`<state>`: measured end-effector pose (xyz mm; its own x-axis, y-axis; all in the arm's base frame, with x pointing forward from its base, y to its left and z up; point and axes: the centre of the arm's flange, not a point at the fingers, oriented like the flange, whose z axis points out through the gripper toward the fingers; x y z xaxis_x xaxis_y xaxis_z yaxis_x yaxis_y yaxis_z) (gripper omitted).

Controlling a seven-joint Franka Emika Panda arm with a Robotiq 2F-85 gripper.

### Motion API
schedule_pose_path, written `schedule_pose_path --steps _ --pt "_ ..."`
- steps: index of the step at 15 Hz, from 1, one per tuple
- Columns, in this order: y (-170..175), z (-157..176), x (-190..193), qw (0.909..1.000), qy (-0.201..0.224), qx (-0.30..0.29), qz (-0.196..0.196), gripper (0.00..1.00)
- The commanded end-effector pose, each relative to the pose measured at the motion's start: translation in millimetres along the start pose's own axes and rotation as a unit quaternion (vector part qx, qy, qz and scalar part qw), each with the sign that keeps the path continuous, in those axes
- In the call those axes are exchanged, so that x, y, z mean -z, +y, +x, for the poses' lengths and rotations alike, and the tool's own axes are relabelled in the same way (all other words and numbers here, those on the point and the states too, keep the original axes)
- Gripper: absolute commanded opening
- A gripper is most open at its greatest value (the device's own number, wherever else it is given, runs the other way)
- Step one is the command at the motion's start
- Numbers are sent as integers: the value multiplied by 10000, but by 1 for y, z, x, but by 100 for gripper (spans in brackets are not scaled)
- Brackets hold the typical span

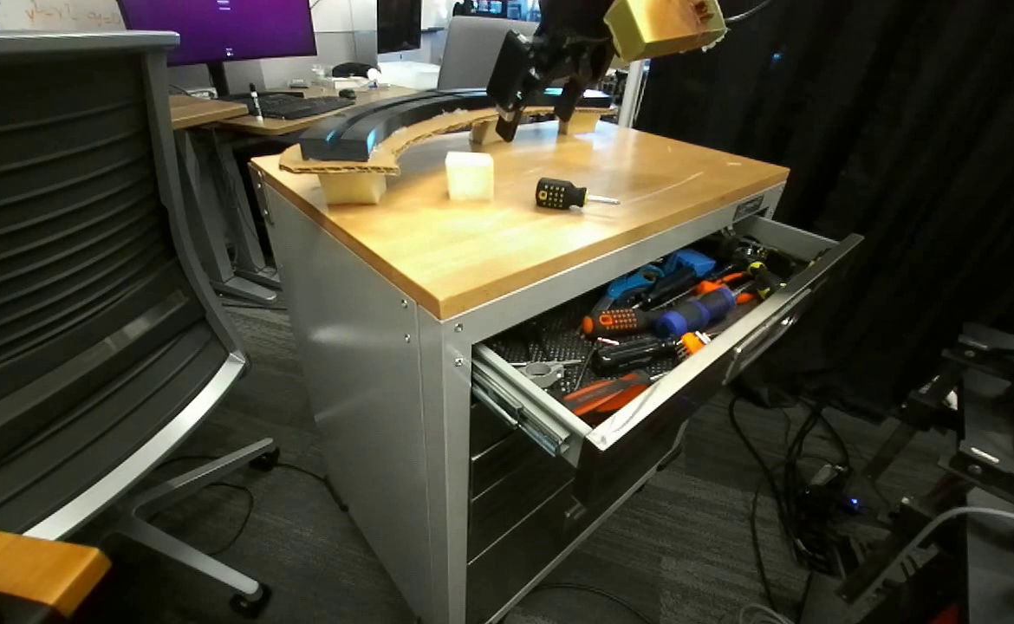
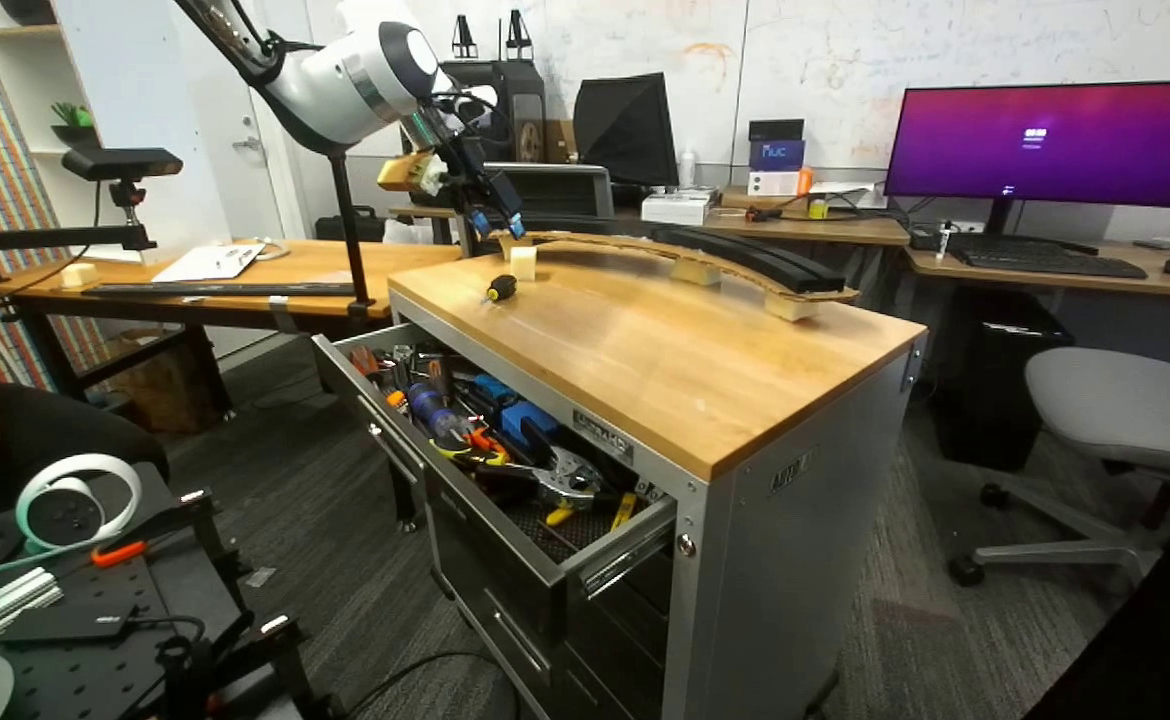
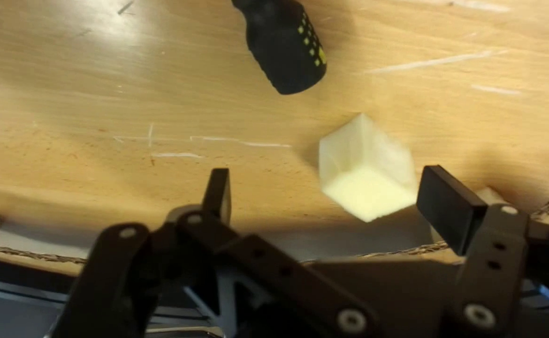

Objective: Put the screwdriver inside and close the top drawer

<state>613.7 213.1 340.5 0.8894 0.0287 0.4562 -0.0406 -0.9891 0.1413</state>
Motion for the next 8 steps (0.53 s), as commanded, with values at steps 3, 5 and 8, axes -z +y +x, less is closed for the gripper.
schedule_pose_path --steps 3,5,8 --pt "25 2 -17 9993 -144 -331 -95 100" --pt "32 -4 -22 9985 -337 -442 -21 100" --pt "38 -12 -29 9957 -628 -671 122 100"
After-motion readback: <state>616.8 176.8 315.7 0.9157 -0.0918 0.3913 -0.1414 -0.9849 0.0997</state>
